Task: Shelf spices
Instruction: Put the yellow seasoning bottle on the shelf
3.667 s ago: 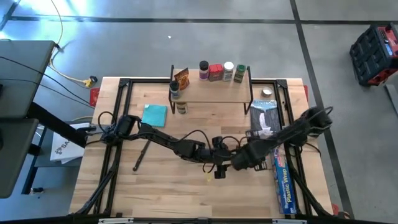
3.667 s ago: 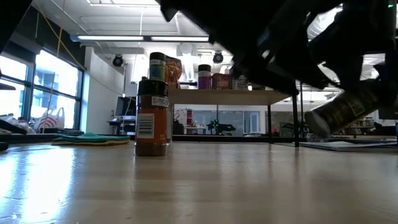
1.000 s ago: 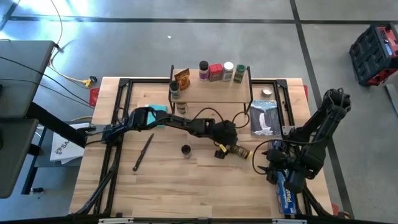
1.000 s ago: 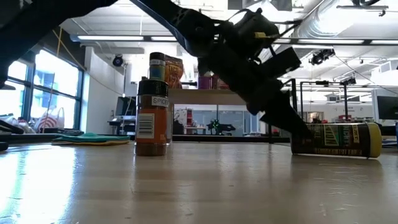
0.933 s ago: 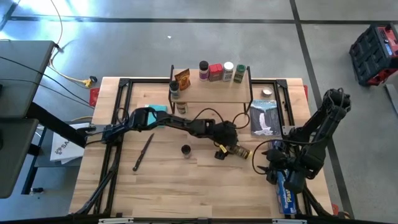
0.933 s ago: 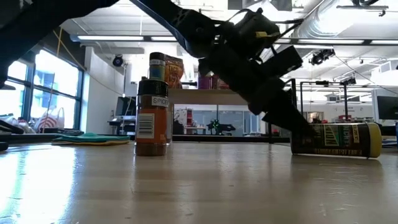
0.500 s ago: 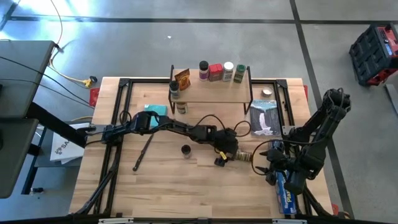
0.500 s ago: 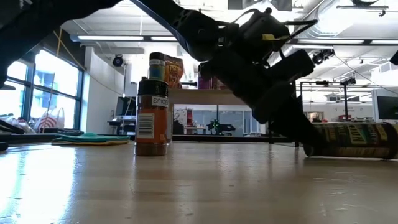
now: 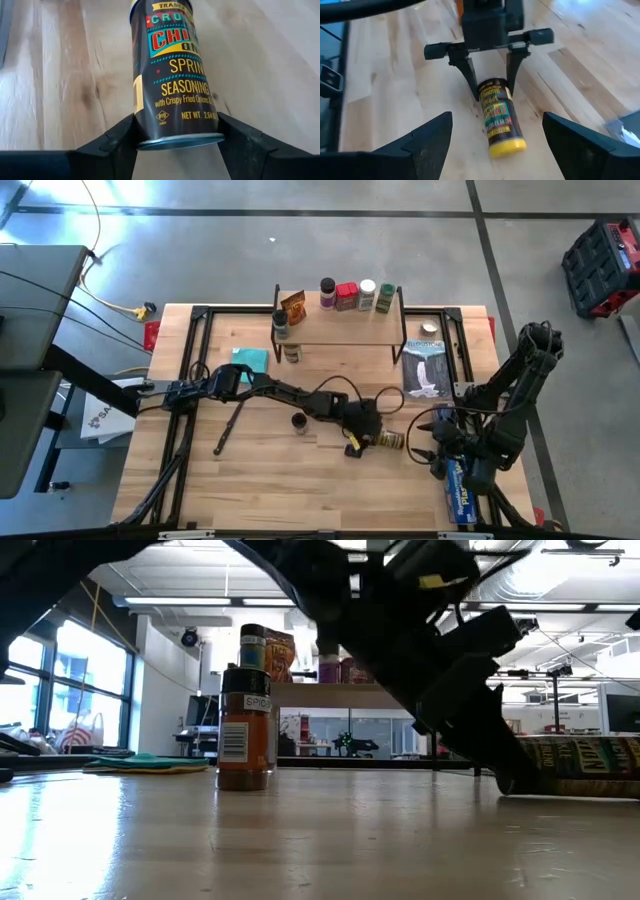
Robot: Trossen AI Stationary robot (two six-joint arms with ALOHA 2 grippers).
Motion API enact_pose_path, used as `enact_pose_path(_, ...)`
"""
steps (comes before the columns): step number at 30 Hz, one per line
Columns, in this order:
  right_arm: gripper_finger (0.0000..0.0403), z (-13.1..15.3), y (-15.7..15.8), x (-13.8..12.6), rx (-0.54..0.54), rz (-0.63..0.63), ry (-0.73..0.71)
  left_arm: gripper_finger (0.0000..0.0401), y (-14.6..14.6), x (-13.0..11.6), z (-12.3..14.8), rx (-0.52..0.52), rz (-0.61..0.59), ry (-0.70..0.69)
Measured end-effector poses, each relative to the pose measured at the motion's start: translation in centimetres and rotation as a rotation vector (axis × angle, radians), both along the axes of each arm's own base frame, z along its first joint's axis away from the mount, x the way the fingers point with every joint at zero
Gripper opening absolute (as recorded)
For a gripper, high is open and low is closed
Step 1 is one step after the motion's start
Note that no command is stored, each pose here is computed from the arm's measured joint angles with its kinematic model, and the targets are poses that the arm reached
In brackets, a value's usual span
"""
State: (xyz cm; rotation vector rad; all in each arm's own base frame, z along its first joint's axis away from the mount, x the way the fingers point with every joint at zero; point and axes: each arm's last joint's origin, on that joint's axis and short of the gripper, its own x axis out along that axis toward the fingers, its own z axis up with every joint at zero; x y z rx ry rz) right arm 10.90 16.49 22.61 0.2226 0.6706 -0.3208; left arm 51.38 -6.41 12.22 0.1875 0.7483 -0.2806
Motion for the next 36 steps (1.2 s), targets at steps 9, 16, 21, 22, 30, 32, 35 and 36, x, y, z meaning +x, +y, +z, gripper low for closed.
enact_pose_path(9,0.0304,0.4,0.8,-1.1,-0.039,0.038,-0.148,0.0222,-5.3,-3.5,5.1,0.217,0.113,-0.041)
enact_pose_path(16,0.0304,1.0,1.5,-0.5,-0.085,0.065,-0.270,0.0222,-8.4,-8.6,9.4,0.311,0.283,-0.189)
enact_pose_path(21,0.0304,1.7,2.0,1.0,-0.078,0.044,-0.342,0.0222,-10.2,-13.0,11.0,0.364,0.438,-0.338)
enact_pose_path(22,0.0304,1.7,2.0,1.4,-0.075,0.042,-0.337,0.0222,-10.6,-13.8,10.9,0.375,0.459,-0.364)
enact_pose_path(30,0.0304,4.9,0.4,7.5,0.039,0.310,-0.337,0.0224,-13.2,-17.8,11.3,0.430,0.543,-0.530)
enact_pose_path(32,0.0304,6.0,-1.0,9.0,0.075,0.355,-0.391,0.0228,-13.5,-18.1,11.1,0.471,0.554,-0.535)
enact_pose_path(35,0.0304,7.1,-3.6,10.5,0.128,0.343,-0.404,0.0228,-13.9,-18.4,11.3,0.495,0.576,-0.545)
enact_pose_path(36,0.0304,7.2,-4.3,10.9,0.138,0.345,-0.396,0.0227,-14.0,-18.5,11.4,0.495,0.579,-0.548)
